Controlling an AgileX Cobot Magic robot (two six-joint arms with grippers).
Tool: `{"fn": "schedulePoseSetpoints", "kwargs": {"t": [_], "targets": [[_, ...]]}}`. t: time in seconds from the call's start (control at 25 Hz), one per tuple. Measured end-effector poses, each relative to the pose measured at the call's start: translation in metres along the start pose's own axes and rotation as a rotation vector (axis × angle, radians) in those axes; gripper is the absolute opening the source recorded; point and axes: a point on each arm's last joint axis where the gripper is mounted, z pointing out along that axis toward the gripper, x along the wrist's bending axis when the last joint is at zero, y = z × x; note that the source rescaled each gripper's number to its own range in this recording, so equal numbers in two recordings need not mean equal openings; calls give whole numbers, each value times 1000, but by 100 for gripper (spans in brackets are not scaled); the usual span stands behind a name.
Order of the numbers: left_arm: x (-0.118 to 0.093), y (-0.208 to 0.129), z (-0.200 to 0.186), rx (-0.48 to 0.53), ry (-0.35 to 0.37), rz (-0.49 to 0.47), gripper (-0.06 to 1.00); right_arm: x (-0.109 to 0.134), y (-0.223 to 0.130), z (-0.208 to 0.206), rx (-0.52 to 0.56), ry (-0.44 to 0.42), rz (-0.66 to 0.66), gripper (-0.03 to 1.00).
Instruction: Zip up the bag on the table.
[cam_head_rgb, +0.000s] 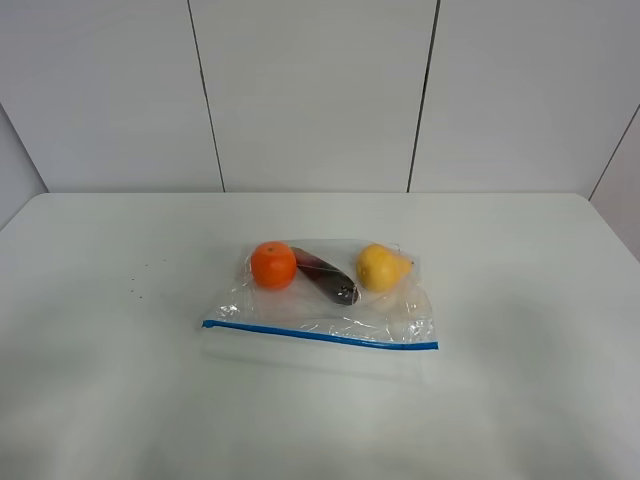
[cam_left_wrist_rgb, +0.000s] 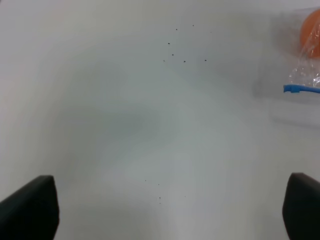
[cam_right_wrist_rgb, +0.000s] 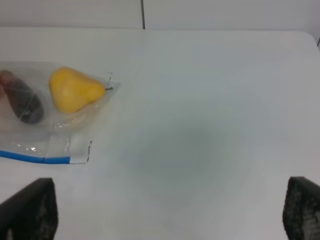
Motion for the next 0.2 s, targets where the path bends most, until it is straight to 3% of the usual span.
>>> {"fn": "schedulePoseSetpoints", "kwargs": {"t": [0.2], "targets": [[0, 0, 0, 0, -1, 0, 100, 0, 0, 0, 0, 0, 0, 100]]}}
